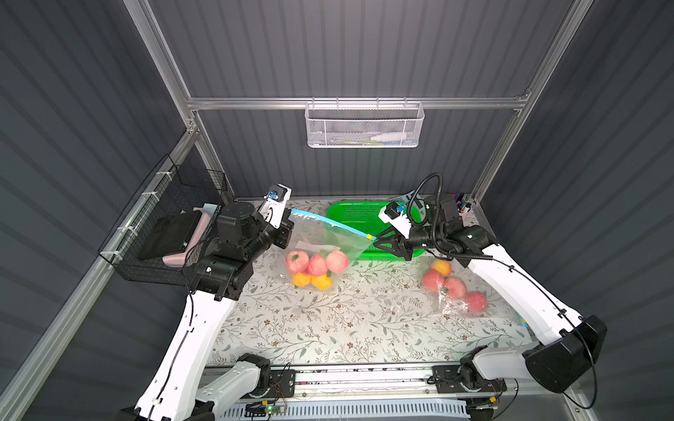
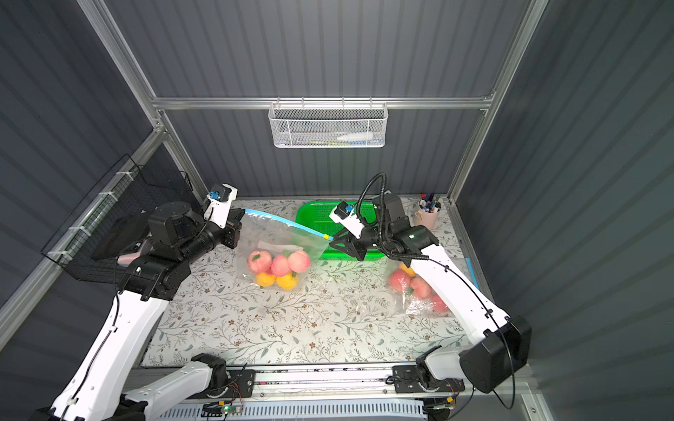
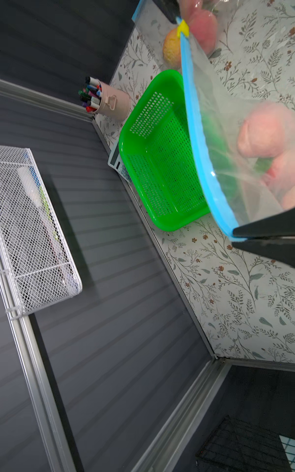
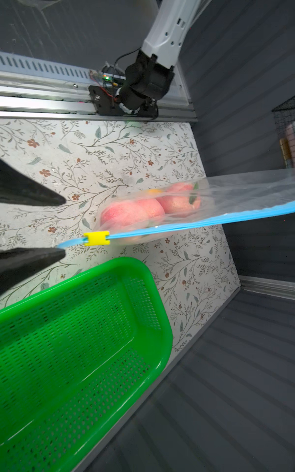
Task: Place the peach in a zip-top bag and seal the zipper
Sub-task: Zip the zipper on the zipper food storage bag, then place the zipper food storage bag at the center of the board.
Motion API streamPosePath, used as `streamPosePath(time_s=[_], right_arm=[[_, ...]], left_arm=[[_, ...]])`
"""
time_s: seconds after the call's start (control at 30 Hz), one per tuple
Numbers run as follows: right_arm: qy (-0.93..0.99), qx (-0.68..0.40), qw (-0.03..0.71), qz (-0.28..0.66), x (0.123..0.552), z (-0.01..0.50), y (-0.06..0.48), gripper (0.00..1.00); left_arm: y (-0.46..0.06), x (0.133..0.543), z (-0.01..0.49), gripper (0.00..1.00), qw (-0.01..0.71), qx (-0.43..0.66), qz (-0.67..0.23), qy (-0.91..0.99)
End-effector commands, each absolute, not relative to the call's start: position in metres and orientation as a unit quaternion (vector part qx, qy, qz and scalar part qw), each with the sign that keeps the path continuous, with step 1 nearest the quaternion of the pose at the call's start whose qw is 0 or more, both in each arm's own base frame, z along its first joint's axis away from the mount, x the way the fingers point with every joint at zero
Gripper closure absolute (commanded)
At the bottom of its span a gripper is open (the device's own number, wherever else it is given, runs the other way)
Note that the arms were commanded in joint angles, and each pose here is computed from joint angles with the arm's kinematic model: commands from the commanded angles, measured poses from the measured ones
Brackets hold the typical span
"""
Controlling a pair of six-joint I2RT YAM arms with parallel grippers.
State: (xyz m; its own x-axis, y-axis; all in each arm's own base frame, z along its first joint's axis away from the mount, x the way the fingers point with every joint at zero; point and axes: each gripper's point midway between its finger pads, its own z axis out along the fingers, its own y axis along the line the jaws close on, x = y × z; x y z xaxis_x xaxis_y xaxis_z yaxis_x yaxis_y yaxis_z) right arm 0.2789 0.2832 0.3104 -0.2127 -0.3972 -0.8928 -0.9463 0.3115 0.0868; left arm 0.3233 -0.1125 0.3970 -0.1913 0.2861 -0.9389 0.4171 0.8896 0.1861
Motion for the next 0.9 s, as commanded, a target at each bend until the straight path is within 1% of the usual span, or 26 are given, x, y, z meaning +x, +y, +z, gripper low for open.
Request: streamPosePath(time_s=[0.0, 0.07, 0.13, 0.27, 0.33, 0.37, 0.4, 0.43, 0.47, 0.5, 0.53, 0.57, 0.6, 0.73, 0.87], right_arm=[[0.690, -0.451, 0.438, 0.359, 0.291, 0.329, 0.290, 0.50], [0.693, -0.427, 0.458, 0.357, 0.299, 0.336, 0.289, 0.42], [0.698, -0.402, 0.477, 0.353, 0.306, 0.340, 0.286, 0.38], [0.713, -0.359, 0.498, 0.339, 0.317, 0.339, 0.278, 0.33], [0.729, -0.325, 0.510, 0.320, 0.327, 0.336, 0.269, 0.31], [0.736, -0.310, 0.516, 0.310, 0.331, 0.335, 0.265, 0.31], [0.744, -0.288, 0.525, 0.297, 0.337, 0.335, 0.258, 0.28], [0.752, -0.262, 0.535, 0.283, 0.343, 0.335, 0.250, 0.25], [0.757, -0.236, 0.548, 0.266, 0.349, 0.336, 0.241, 0.21], [0.760, -0.206, 0.564, 0.250, 0.355, 0.338, 0.230, 0.15], [0.763, -0.174, 0.576, 0.235, 0.359, 0.340, 0.217, 0.04], [0.764, -0.152, 0.586, 0.224, 0.364, 0.340, 0.209, 0.01], [0.756, -0.128, 0.606, 0.212, 0.361, 0.350, 0.195, 0.01], [0.752, -0.033, 0.643, 0.142, 0.365, 0.354, 0.147, 0.01], [0.747, 0.090, 0.657, 0.045, 0.363, 0.332, 0.076, 0.01]], left_arm=[[-0.098, 0.340, 0.385, 1.00, 0.588, 0.175, -0.033, 0.789], [-0.090, 0.348, 0.376, 1.00, 0.581, 0.150, -0.014, 0.800], [-0.078, 0.358, 0.364, 1.00, 0.572, 0.123, 0.015, 0.811], [-0.046, 0.376, 0.340, 1.00, 0.551, 0.046, 0.089, 0.828], [-0.022, 0.382, 0.334, 1.00, 0.544, -0.015, 0.134, 0.828], [-0.013, 0.383, 0.333, 0.98, 0.542, -0.036, 0.148, 0.826], [-0.005, 0.384, 0.332, 0.75, 0.539, -0.055, 0.161, 0.825], [-0.001, 0.384, 0.332, 0.47, 0.539, -0.067, 0.166, 0.823], [0.000, 0.384, 0.333, 0.26, 0.540, -0.071, 0.166, 0.822], [0.001, 0.383, 0.334, 0.11, 0.542, -0.076, 0.164, 0.821], [0.002, 0.381, 0.336, 0.01, 0.546, -0.083, 0.161, 0.818], [0.003, 0.380, 0.338, 0.00, 0.550, -0.087, 0.158, 0.816], [0.004, 0.378, 0.341, 0.00, 0.554, -0.092, 0.154, 0.813], [0.008, 0.371, 0.343, 0.00, 0.569, -0.110, 0.143, 0.802], [0.012, 0.370, 0.323, 0.00, 0.575, -0.142, 0.117, 0.797]])
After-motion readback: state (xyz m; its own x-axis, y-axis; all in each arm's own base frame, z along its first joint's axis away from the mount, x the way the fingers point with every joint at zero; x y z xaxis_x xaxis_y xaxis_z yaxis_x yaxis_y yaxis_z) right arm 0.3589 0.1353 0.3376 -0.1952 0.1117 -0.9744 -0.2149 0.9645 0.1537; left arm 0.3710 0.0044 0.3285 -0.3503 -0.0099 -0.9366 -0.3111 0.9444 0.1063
